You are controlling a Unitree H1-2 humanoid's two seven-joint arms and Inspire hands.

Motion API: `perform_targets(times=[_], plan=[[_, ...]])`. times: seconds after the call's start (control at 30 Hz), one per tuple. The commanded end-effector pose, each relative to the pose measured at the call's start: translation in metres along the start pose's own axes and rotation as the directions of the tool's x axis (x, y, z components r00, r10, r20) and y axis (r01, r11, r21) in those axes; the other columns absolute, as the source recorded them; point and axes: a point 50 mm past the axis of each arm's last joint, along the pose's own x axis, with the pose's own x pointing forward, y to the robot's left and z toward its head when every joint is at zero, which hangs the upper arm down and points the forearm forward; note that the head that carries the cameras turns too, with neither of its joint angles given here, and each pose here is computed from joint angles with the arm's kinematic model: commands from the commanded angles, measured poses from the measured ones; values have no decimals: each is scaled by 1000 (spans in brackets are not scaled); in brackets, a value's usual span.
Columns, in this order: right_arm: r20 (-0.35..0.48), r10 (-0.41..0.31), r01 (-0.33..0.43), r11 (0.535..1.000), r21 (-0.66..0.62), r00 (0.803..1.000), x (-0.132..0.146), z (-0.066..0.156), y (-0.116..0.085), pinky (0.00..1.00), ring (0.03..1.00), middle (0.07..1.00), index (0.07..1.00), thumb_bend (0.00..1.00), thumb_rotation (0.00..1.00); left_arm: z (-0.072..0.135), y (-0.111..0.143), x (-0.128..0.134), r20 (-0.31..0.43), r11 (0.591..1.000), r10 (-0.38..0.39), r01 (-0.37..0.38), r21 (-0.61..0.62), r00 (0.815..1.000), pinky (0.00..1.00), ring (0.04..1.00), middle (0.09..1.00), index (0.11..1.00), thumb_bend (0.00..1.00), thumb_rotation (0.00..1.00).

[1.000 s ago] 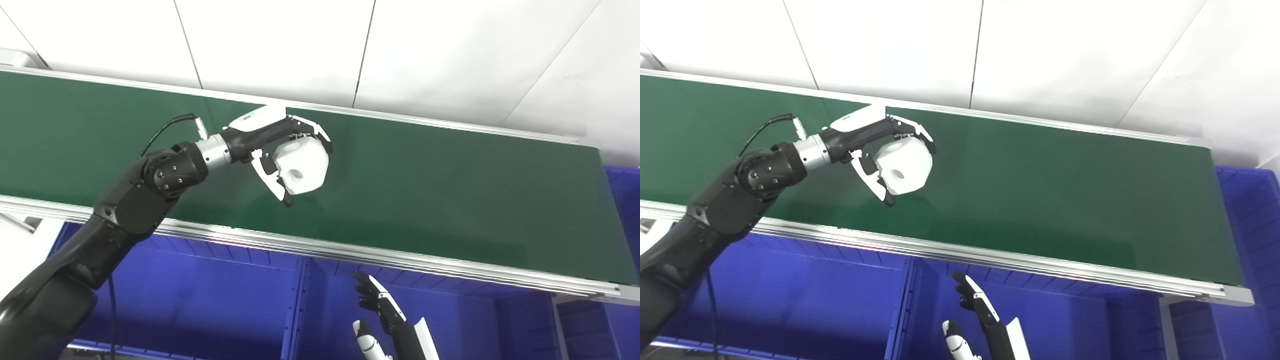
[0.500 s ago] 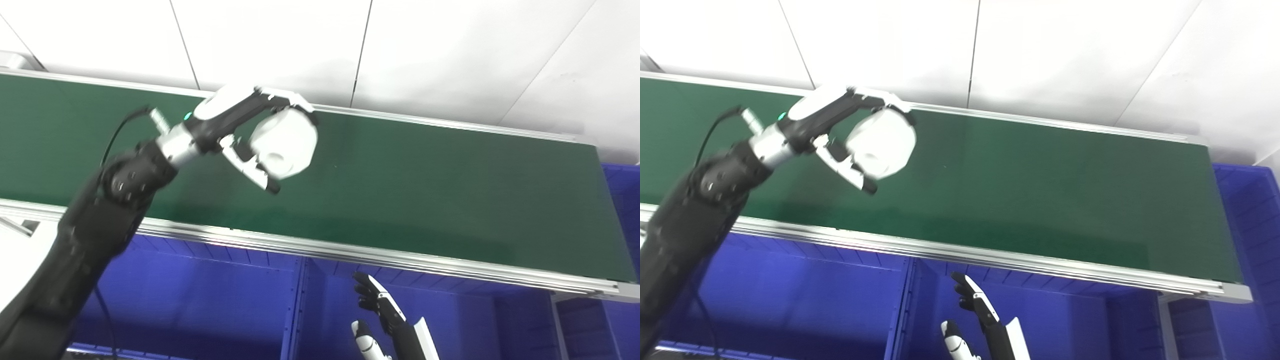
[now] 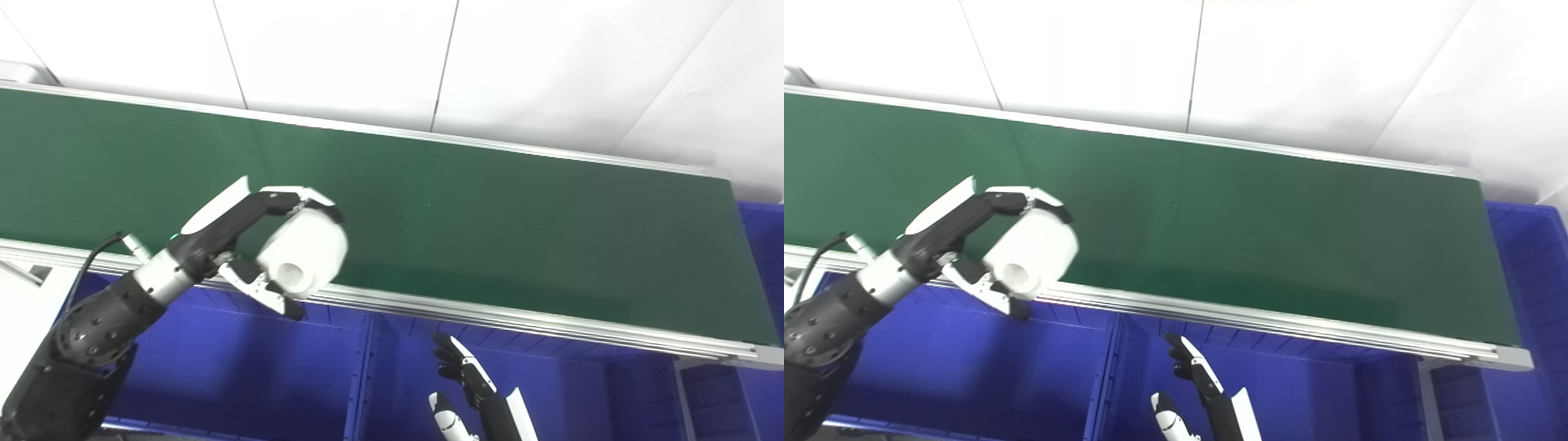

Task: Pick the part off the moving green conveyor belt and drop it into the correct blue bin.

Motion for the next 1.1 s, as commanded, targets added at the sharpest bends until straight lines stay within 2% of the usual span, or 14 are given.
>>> perform_targets(times=[0.0, 0.1, 0.27, 0.53, 0.7, 0.8, 0.9, 1.0, 1.07], plan=[[40, 20, -21, 1000, 19, 999, 2, 13, 7, 824, 879, 905, 885, 278, 778, 4, 13, -10, 4, 1000, 7, -7, 3, 1000, 379, 463, 511, 247, 465, 0], [53, 17, -18, 1000, 11, 998, 9, 19, 1, 825, 882, 907, 887, 288, 806, -3, 17, -21, -25, 1000, -5, 5, -8, 1000, 377, 464, 511, 246, 465, 0], [74, 26, -26, 1000, 1, 997, 23, 23, -7, 829, 883, 906, 892, 316, 863, -7, 24, -23, -64, 1000, -15, 13, -21, 998, 392, 458, 503, 247, 466, 0], [72, 26, -26, 1000, -7, 997, 28, 25, -7, 817, 877, 902, 885, 326, 861, -12, 15, -21, -56, 999, -26, 25, -23, 998, 380, 462, 504, 252, 466, 0], [85, 19, -20, 1000, 8, 996, 27, 23, -6, 824, 879, 901, 885, 314, 833, -15, 11, -20, -84, 999, -32, 30, -32, 996, 383, 460, 502, 251, 466, 0], [81, 20, -20, 1000, 11, 997, 26, 23, -5, 829, 882, 901, 886, 333, 860, -16, 10, -21, -102, 999, -40, 37, -30, 994, 381, 461, 503, 242, 466, 0], [77, 19, -19, 1000, -2, 997, 27, 24, -4, 821, 879, 900, 883, 332, 873, -17, 9, -22, -107, 998, -55, 55, 2, 993, 374, 464, 508, 234, 465, 0], [76, 20, -20, 1000, -2, 997, 26, 25, -3, 816, 876, 900, 882, 327, 869, -16, 8, -24, -112, 989, -100, 111, 100, 989, 367, 466, 513, 243, 465, 0], [73, 20, -20, 1000, -1, 997, 27, 25, -2, 812, 873, 901, 881, 331, 870, -18, 11, -24, -107, 975, -135, 151, 161, 985, 362, 458, 527, 330, 464, 0]])
